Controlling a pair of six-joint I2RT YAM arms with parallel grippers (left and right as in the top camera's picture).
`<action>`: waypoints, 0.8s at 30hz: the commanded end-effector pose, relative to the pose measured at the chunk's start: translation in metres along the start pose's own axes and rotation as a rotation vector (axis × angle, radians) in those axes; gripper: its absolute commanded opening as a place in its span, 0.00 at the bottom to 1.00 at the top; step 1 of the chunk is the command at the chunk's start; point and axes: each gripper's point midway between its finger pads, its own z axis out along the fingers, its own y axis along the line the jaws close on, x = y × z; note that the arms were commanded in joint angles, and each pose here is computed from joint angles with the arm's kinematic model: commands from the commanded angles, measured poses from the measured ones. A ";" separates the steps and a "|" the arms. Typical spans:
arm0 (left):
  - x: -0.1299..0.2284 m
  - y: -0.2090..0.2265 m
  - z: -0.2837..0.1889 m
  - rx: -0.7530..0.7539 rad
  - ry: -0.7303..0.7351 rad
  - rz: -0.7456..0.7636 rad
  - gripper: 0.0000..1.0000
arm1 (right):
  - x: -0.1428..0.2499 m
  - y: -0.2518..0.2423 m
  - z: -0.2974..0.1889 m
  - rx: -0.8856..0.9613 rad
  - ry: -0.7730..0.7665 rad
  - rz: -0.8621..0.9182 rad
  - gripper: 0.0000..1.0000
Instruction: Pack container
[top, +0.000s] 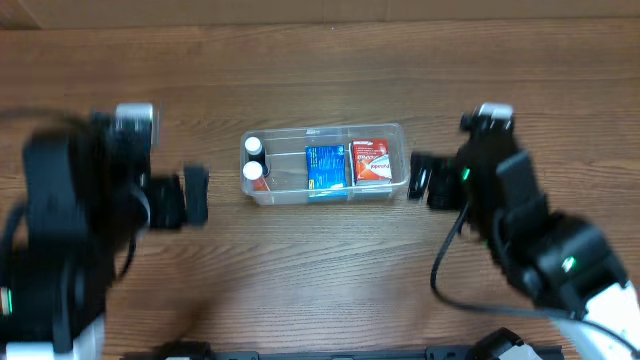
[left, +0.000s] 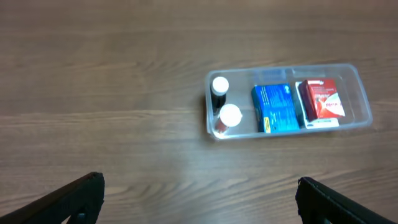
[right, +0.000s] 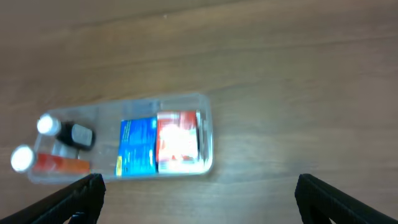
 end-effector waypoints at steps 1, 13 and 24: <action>0.029 0.002 0.000 -0.007 -0.043 -0.021 1.00 | 0.029 -0.007 0.002 -0.006 -0.026 0.027 1.00; 0.055 0.005 0.004 -0.010 -0.027 -0.037 1.00 | 0.038 -0.012 0.000 -0.023 -0.043 0.032 1.00; 0.055 0.005 0.004 -0.010 -0.025 -0.037 1.00 | 0.045 -0.019 0.003 0.018 -0.015 -0.006 1.00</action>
